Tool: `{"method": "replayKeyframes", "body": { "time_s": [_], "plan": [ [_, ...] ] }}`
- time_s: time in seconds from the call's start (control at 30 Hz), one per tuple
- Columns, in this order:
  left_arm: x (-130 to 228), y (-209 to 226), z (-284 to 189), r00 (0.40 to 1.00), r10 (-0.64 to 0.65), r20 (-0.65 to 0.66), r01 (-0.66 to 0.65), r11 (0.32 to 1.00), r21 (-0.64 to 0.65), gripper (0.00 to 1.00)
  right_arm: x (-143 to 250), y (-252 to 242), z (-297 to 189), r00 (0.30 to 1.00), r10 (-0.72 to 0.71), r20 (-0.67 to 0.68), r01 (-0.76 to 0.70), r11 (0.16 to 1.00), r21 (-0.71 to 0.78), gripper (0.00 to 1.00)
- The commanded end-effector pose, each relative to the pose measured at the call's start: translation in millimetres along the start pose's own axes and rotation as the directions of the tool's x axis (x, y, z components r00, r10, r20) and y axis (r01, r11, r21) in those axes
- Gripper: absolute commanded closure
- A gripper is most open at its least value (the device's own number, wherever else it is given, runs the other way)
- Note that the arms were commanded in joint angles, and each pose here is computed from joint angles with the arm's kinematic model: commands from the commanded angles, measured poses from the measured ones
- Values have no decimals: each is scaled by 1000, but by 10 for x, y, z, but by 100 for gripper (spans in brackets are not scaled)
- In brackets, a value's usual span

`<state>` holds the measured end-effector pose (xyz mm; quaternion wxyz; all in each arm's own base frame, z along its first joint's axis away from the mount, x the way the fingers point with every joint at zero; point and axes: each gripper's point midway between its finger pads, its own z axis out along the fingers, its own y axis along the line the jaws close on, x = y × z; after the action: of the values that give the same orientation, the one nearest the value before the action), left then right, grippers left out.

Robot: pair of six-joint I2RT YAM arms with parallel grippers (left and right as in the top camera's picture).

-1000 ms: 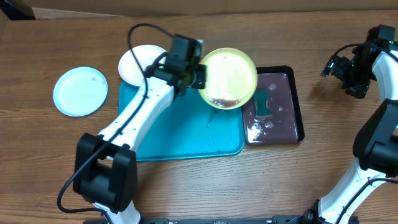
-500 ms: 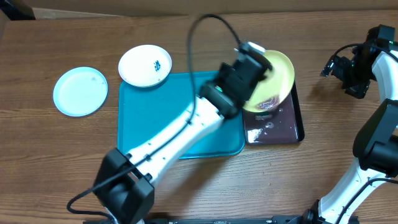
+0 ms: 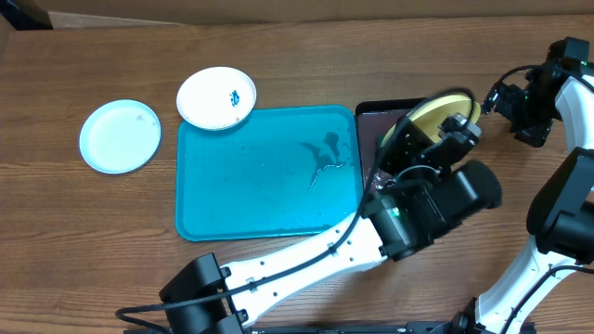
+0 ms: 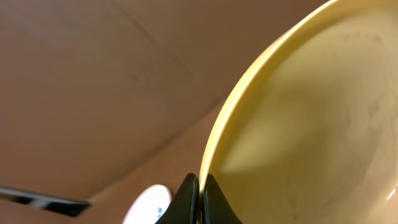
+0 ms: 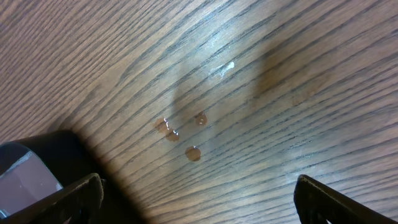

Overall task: Clean dirty plates on tray and stack at the side
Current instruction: 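Hold the yellow plate tilted over the right side beyond the black tray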

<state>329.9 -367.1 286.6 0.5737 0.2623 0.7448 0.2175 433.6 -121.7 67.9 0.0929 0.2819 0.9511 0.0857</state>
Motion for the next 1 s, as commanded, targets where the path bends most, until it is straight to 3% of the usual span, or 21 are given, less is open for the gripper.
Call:
{"method": "replayKeyframes", "body": {
  "time_s": [0.0,0.2,0.93,0.97],
  "plan": [
    [-153,292,-124,997,79,2,-78,986,-150,96,-102,65,-156,999,-6,48,7,1000,-18,0],
    [-289,333,-197,993,112,26,-106,978,-179,96,-102,65,-156,999,-6,48,7,1000,-18,0],
    [-425,417,-220,997,-27,78,42,979,-199,96,-102,65,-156,999,-6,48,7,1000,-18,0],
    [-419,431,-217,998,11,67,3,978,-209,96,-102,65,-156,999,-6,48,7,1000,-18,0]
  ]
}}
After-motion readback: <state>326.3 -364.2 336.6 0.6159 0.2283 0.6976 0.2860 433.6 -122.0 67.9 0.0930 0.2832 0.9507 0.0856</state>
